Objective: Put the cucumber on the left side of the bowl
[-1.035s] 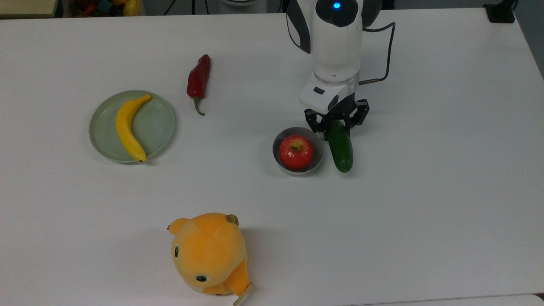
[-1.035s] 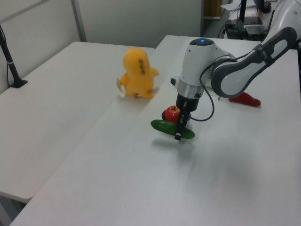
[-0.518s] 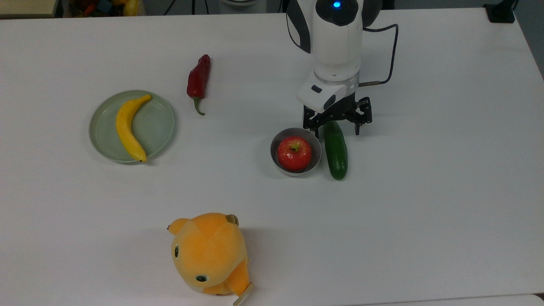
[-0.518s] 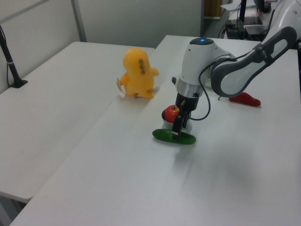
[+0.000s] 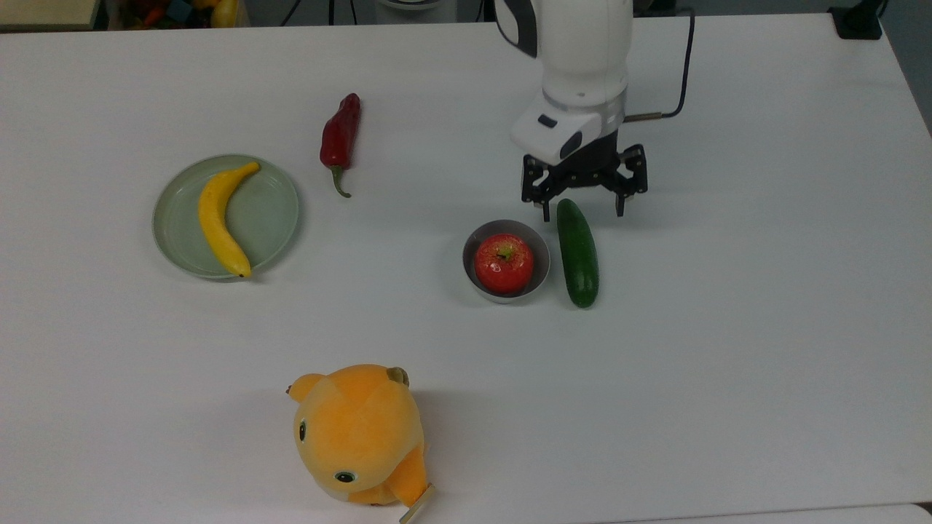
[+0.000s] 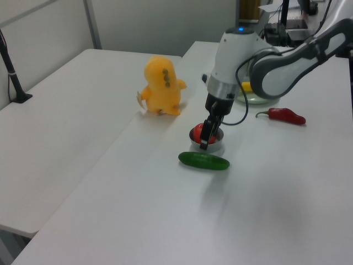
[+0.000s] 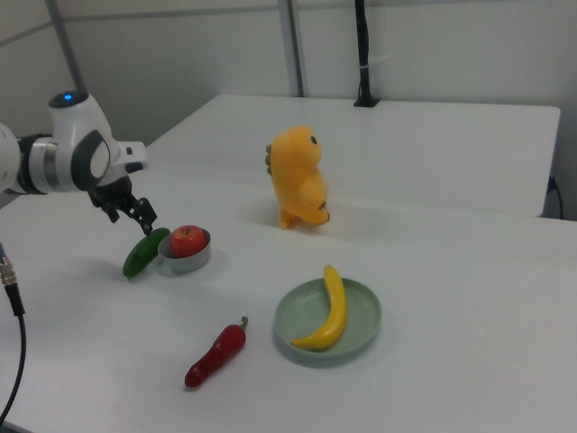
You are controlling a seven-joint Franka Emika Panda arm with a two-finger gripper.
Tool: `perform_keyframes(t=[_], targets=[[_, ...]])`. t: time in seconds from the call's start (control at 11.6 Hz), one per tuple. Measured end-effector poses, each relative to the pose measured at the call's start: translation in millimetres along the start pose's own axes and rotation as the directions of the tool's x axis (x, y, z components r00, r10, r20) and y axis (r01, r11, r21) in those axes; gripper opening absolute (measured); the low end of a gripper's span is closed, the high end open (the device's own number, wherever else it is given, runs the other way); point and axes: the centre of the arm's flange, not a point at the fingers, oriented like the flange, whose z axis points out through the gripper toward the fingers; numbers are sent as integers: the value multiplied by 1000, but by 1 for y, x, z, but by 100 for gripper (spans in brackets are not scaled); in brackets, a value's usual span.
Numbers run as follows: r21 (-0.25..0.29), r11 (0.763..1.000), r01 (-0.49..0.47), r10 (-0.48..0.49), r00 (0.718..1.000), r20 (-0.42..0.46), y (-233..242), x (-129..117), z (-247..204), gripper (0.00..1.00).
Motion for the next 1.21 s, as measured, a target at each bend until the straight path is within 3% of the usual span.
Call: perform_keyframes(t=[0.35, 0.52, 0.86, 1.21], targets=[[-61, 998, -13, 13, 1000, 6, 1, -5, -97, 100], [-64, 996, -62, 63, 998, 8, 15, -11, -152, 100], [-127, 975, -183, 189, 981, 38, 77, -35, -249, 100], [-162, 938, -306, 319, 946, 63, 151, -48, -301, 100]])
